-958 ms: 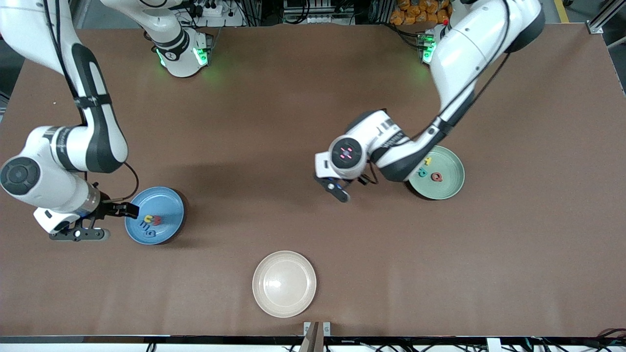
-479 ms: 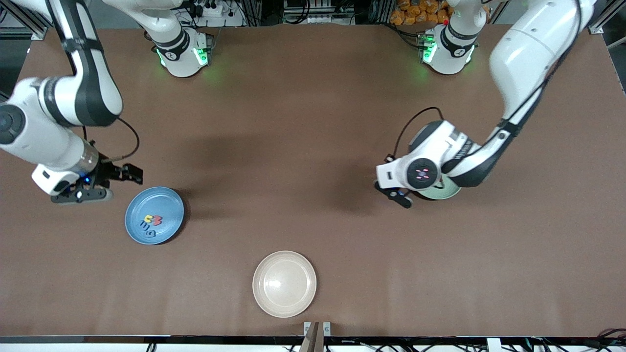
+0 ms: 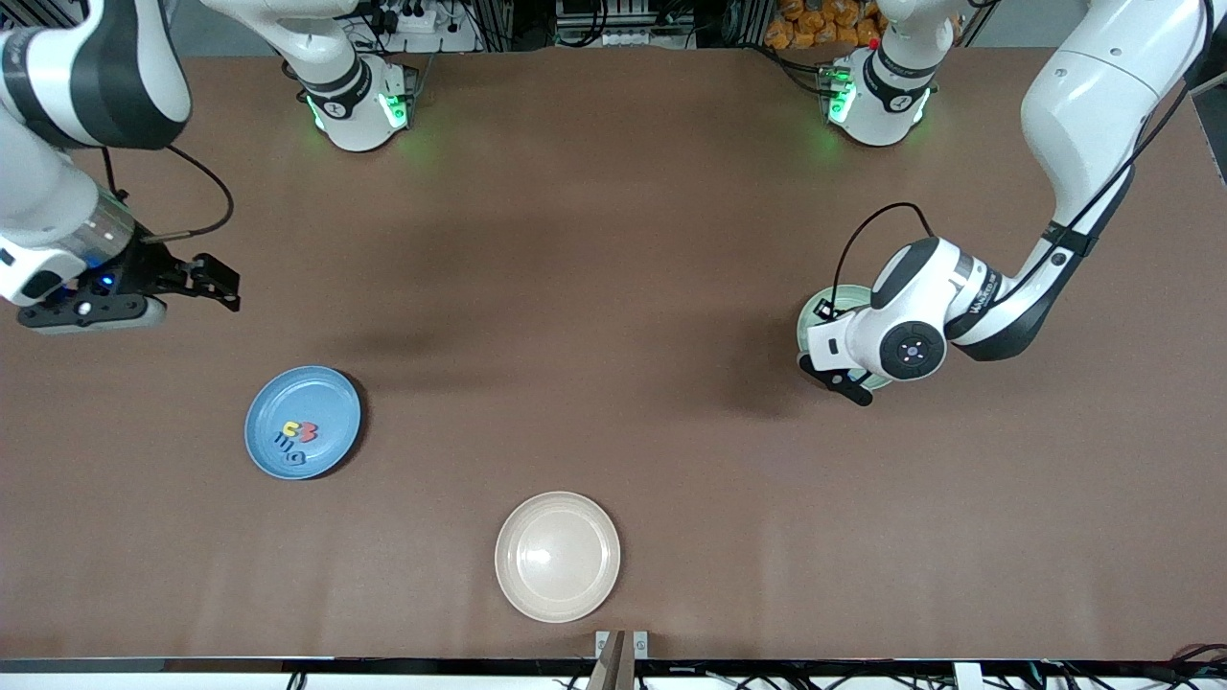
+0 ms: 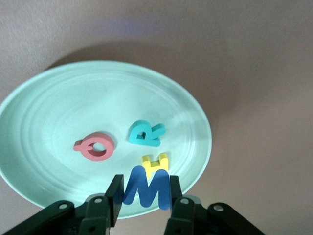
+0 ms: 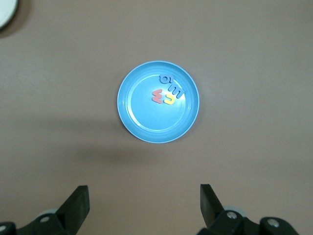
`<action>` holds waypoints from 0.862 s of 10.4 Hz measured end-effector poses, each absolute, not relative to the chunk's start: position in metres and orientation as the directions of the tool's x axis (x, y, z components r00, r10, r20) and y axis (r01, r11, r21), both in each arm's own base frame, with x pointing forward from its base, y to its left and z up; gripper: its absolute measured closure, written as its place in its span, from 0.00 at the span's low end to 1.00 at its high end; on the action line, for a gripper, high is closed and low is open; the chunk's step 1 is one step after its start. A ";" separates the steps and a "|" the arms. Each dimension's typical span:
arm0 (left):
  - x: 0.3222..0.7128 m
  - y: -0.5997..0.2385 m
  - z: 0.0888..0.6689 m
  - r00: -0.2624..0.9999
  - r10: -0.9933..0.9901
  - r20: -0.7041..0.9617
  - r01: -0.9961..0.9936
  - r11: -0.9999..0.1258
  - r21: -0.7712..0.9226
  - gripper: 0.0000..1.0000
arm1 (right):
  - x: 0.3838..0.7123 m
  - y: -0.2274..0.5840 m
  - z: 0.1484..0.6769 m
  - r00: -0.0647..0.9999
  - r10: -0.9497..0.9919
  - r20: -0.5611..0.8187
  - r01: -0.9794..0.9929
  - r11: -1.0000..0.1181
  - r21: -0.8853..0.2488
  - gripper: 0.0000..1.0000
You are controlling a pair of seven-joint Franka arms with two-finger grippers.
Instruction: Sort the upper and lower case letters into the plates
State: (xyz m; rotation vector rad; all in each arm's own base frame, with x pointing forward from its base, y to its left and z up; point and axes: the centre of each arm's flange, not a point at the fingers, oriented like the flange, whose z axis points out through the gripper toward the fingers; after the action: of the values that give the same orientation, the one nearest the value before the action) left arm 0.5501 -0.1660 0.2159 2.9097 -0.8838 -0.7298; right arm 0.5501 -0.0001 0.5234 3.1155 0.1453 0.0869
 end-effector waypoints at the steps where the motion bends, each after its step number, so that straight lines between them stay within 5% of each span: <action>1: 0.548 -0.162 0.212 0.726 -0.530 -0.437 -0.529 -0.837 0.137 0.58 | 0.553 0.000 0.550 0.993 0.092 0.073 0.090 -0.996 0.025 0.00; 6: 0.543 -0.147 0.205 0.715 -0.532 -0.454 -0.534 -0.834 0.138 0.57 | 0.536 -0.001 0.640 0.998 0.057 0.022 0.058 -0.998 -0.035 0.00; 9: 0.544 -0.138 0.204 0.719 -0.526 -0.455 -0.525 -0.839 0.141 0.19 | 0.531 -0.007 0.661 0.999 0.032 0.028 0.033 -0.999 -0.038 0.00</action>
State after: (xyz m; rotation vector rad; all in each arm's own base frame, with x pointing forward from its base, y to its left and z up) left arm 0.5442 -0.1381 0.2040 2.9101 -0.8899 -0.7709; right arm 0.5309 -0.0070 0.6607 3.1790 0.0515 0.0439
